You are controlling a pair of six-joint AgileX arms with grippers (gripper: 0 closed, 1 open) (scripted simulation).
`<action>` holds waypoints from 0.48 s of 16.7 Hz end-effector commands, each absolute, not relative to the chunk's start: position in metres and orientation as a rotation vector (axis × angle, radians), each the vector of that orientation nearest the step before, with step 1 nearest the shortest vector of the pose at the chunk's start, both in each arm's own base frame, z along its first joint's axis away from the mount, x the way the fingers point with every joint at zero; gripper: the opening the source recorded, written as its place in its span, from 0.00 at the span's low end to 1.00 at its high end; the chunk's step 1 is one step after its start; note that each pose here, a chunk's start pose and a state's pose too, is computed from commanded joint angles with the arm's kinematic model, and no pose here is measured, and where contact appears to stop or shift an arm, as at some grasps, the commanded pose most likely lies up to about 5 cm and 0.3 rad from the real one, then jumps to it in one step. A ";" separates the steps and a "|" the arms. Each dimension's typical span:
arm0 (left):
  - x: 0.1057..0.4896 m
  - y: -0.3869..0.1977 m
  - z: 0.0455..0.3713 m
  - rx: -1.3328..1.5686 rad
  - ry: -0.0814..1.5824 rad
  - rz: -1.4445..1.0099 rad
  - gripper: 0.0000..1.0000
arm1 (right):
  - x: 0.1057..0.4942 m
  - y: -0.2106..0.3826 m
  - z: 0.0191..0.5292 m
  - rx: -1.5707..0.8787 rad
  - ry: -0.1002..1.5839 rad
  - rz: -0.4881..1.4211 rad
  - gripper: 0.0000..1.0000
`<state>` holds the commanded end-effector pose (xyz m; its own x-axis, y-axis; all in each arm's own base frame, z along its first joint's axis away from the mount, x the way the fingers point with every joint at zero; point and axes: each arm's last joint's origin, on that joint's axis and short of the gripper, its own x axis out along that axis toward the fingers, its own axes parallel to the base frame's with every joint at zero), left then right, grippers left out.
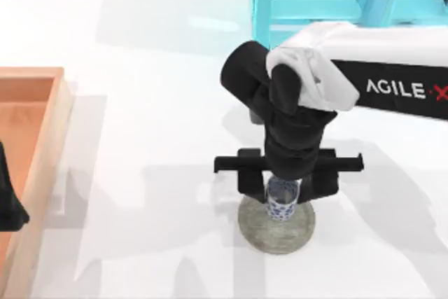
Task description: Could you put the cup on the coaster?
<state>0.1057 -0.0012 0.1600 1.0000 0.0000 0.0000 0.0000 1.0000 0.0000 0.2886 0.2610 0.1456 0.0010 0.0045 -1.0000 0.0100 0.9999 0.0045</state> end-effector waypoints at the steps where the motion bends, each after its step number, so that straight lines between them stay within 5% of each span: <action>1: 0.106 -0.001 0.160 0.000 0.000 0.000 1.00 | 0.289 0.261 0.146 0.011 1.570 -0.004 0.00; 2: 0.106 -0.001 0.160 0.000 0.000 0.000 1.00 | 0.289 0.261 0.146 0.011 1.570 -0.004 0.00; 8: 0.106 -0.001 0.160 0.000 0.000 0.000 1.00 | 0.289 0.261 0.146 0.011 1.570 -0.004 0.45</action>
<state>0.1057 -0.0012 0.1600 1.0000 0.0000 0.0000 0.0000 1.0000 0.0000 0.2886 0.2610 0.1456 0.0010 0.0045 -1.0000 0.0100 0.9999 0.0045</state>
